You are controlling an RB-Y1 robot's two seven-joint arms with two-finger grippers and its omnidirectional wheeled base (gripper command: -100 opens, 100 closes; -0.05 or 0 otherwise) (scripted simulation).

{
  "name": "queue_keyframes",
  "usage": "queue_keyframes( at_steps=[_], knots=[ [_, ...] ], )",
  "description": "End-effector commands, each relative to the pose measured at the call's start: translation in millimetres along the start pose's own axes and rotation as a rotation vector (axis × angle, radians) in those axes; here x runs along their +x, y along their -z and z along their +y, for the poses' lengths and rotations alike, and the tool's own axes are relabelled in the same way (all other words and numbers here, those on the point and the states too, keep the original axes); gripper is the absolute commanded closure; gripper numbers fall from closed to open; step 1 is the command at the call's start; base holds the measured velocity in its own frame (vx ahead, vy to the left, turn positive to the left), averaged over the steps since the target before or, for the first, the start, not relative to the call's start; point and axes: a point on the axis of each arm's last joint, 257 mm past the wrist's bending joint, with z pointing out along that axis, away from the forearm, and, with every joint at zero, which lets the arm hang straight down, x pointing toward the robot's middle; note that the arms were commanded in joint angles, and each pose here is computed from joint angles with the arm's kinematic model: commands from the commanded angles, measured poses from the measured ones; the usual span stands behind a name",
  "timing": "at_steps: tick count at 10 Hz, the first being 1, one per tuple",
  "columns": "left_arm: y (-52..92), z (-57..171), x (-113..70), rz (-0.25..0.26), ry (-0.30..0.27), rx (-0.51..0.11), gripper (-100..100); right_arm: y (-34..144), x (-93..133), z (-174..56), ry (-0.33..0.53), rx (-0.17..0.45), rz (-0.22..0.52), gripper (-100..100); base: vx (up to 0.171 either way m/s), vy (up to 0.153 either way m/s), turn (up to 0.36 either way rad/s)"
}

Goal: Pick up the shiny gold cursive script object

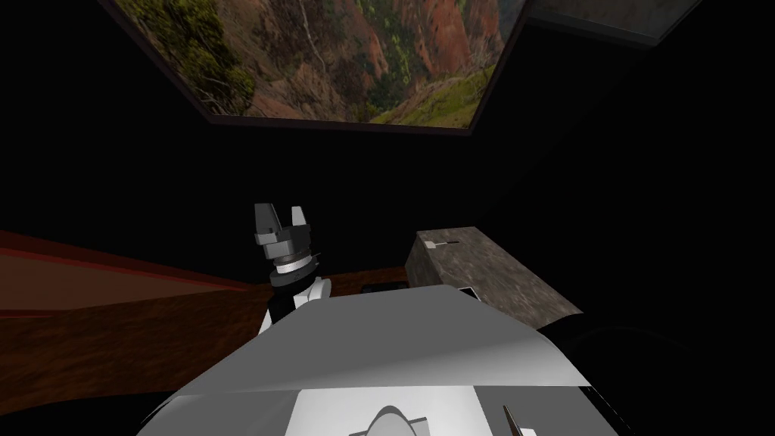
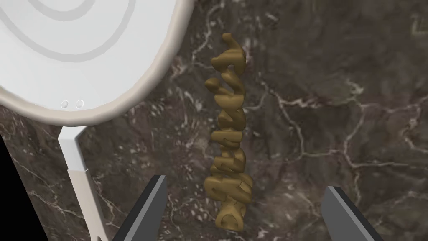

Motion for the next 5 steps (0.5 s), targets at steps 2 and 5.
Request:
queue_keyframes(
  at_steps=[2, 5],
  knots=[
    [0.0, 0.0, 0.0, 0.000, 0.000, 0.000, 0, -0.6, -1.0, -0.1, 0.002, 0.000, -0.003, 0, 0.005, -0.051, 0.019],
    [0.0, 0.0, 0.0, 0.000, 0.000, 0.000, 0, -11.8, -22.5, -11.2, 0.012, -0.008, -0.050, -100, -0.033, 0.031, 0.029]
  ],
)
